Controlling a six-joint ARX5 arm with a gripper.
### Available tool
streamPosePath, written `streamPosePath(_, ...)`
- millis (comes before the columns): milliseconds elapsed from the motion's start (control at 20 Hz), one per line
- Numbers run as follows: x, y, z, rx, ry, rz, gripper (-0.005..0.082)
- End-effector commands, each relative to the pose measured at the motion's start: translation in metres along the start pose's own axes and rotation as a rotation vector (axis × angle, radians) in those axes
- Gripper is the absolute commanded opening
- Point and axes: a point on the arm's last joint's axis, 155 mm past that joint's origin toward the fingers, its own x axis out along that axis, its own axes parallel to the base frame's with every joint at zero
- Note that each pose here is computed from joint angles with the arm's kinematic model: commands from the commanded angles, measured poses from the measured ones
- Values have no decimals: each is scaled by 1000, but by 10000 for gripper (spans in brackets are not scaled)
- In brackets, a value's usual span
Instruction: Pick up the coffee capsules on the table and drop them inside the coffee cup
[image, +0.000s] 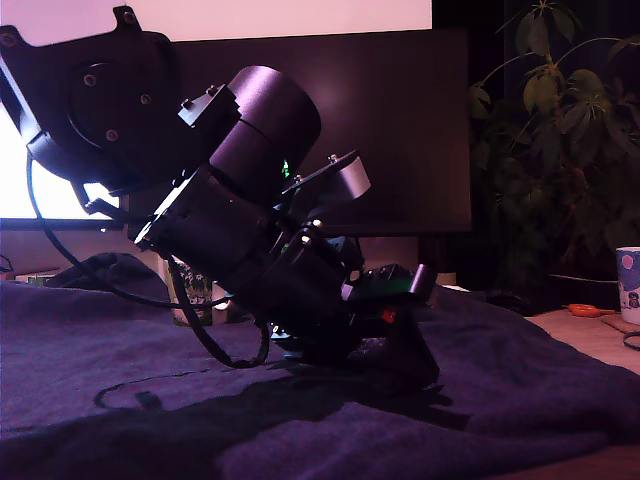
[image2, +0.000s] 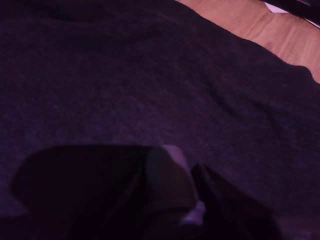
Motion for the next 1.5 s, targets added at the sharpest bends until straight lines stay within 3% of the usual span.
streamPosePath(0,5,2,-9,-5,19,-1,272)
streamPosePath(950,-40,57,49,-23,-115,104,265)
streamPosePath(1450,-78,102,75,-54,-181,200,266)
